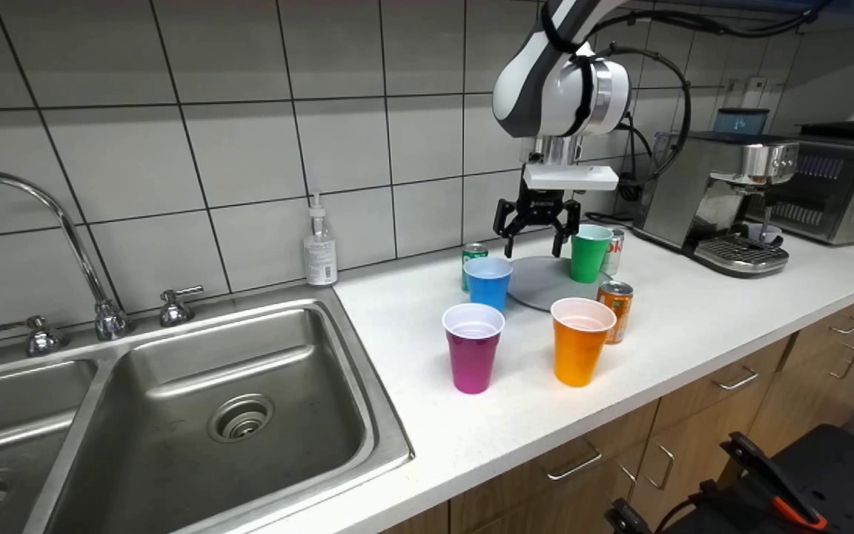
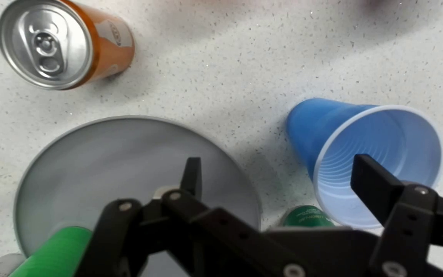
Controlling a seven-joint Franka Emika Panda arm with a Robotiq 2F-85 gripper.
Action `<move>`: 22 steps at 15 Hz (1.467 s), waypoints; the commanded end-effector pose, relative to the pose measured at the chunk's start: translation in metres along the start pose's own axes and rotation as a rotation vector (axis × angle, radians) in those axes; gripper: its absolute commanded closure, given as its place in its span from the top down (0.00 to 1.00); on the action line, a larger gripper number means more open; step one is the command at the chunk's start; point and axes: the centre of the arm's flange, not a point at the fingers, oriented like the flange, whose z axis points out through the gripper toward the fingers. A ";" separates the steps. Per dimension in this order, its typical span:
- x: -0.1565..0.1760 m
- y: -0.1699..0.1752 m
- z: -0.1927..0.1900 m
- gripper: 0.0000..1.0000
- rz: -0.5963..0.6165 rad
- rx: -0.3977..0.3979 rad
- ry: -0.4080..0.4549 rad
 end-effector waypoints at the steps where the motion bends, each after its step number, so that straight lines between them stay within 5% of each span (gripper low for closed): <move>1: 0.000 0.000 0.000 1.00 0.000 0.000 0.000; 22: 0.012 -0.012 0.008 1.00 -0.052 0.001 0.038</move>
